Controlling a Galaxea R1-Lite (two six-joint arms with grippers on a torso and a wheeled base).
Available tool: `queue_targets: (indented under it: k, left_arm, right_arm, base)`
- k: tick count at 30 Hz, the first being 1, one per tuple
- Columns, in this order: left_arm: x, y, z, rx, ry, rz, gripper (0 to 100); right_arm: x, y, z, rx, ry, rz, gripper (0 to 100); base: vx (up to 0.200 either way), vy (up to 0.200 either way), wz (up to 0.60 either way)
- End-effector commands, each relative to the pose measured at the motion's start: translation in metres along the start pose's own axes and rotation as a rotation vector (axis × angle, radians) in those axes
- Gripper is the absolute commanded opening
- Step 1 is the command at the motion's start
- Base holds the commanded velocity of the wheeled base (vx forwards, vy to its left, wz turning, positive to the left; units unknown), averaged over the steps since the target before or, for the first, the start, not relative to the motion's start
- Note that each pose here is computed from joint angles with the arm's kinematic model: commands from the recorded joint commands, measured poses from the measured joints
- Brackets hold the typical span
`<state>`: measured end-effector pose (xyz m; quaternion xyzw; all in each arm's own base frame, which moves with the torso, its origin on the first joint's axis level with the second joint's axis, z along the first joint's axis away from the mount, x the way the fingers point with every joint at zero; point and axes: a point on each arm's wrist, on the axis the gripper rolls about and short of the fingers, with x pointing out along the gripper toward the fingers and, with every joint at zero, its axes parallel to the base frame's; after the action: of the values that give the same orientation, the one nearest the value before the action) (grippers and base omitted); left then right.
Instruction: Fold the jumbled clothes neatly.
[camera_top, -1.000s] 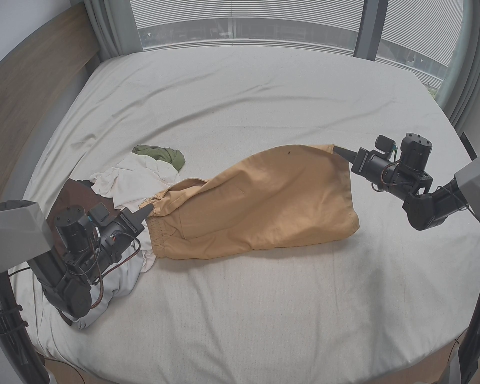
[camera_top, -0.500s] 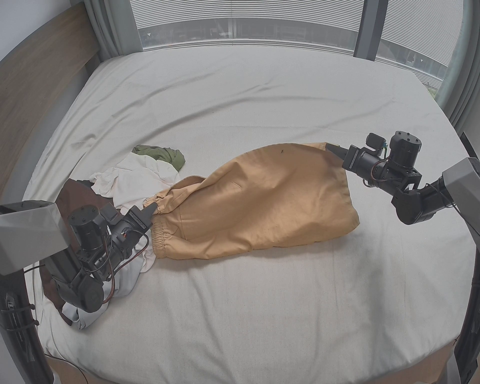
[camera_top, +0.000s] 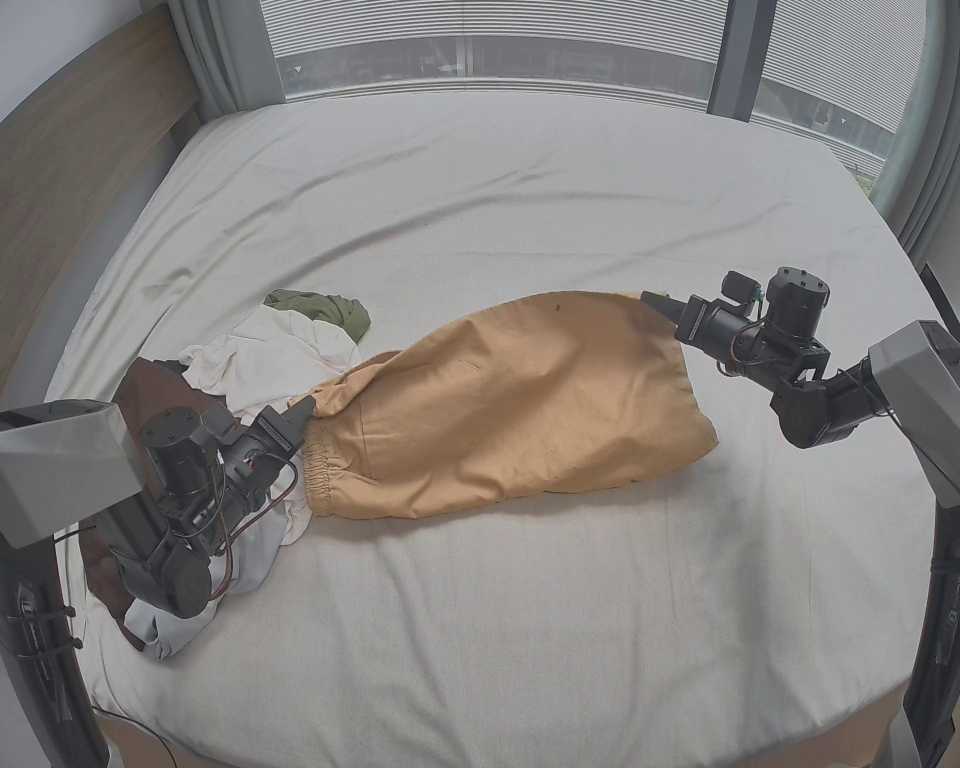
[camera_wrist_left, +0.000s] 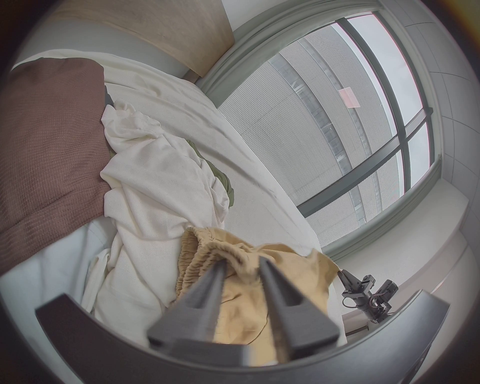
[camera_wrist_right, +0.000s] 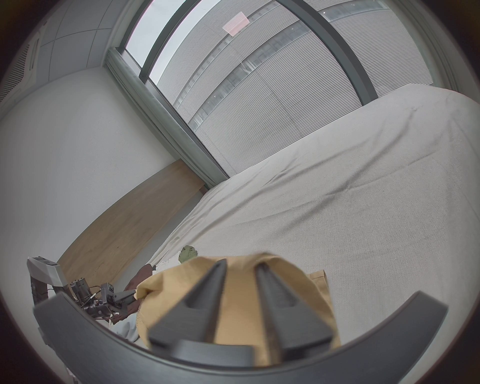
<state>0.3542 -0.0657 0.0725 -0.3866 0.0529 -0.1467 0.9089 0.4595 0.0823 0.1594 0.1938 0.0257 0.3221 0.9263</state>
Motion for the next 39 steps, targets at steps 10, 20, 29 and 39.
queue_targets:
  k: [10, 20, 29, 39]
  left_arm:
    - [-0.004, -0.019, 0.023, 0.007, -0.111, -0.016, 100]
    - [-0.037, -0.054, 0.023, 0.011, -0.027, -0.113, 100]
    - [-0.052, -0.052, -0.002, 0.001, 0.144, -0.118, 100]
    - [-0.046, -0.046, -0.004, -0.017, 0.204, -0.040, 100]
  right_arm:
    - [-0.020, 0.011, 0.000, -0.010, -0.039, -0.040, 100]
    - [-0.095, 0.020, -0.030, 0.055, 0.047, -0.171, 100]
    - [-0.114, 0.012, -0.051, 0.083, 0.095, -0.229, 100]
    - [-0.121, 0.012, -0.071, 0.135, 0.182, -0.258, 100]
  base:
    - [0.000, 0.000, 0.00]
    - [0.000, 0.000, 0.00]
    - [0.000, 0.000, 0.00]
    - [0.000, 0.000, 0.00]
